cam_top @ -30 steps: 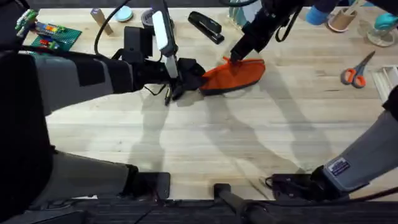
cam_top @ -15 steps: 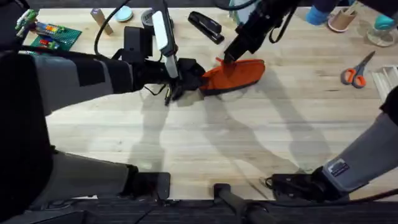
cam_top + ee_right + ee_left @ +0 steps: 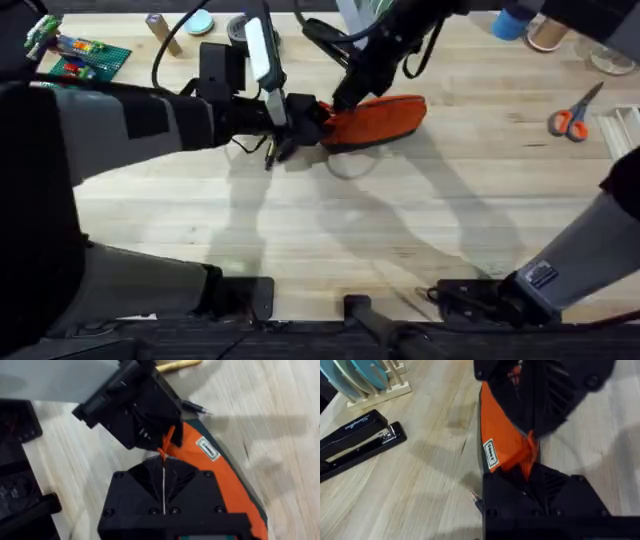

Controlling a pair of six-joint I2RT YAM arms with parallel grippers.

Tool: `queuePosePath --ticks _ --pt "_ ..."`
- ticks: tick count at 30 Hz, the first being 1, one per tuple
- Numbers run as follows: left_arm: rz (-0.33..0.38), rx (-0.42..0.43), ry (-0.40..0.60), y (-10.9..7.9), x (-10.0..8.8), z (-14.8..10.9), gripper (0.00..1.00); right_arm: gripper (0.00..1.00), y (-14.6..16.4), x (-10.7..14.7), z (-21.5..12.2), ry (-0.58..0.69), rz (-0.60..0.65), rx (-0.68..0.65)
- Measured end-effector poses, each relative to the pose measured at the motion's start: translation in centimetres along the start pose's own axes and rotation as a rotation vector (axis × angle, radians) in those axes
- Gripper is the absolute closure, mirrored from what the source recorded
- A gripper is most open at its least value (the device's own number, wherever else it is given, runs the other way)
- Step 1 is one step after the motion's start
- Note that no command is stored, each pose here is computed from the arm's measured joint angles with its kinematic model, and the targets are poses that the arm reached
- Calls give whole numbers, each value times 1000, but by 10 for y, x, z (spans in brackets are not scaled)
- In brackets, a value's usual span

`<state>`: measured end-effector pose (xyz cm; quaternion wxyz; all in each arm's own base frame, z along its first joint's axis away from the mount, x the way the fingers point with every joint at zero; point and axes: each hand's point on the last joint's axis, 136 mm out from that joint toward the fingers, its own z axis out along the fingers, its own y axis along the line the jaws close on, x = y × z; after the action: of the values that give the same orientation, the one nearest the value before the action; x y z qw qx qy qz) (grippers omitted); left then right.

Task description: Unzip the bag, pick up the pens from the table one at a time and place them inside, then zip the bag closed.

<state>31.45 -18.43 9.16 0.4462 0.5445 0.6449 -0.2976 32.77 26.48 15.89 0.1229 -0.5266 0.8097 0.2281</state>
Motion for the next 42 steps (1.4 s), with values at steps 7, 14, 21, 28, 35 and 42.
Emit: queuePosePath --ticks 7,14,21,28,35,42 --pt "0 0 0 0 0 0 959 971 16 -12 4 -36 -27 -53" --pt "0 0 0 0 0 0 959 971 25 -18 6 -60 -41 -85" --pt "0 0 0 0 0 0 959 971 13 -24 -7 -89 -2 -57" --pt "0 0 0 0 0 0 959 678 -14 -29 -33 -148 90 1" --pt "3 -1 0 0 0 0 876 8 -20 -29 -38 -158 124 12" --pt "4 -1 1 0 0 0 421 6 -19 -29 -37 -158 130 11"
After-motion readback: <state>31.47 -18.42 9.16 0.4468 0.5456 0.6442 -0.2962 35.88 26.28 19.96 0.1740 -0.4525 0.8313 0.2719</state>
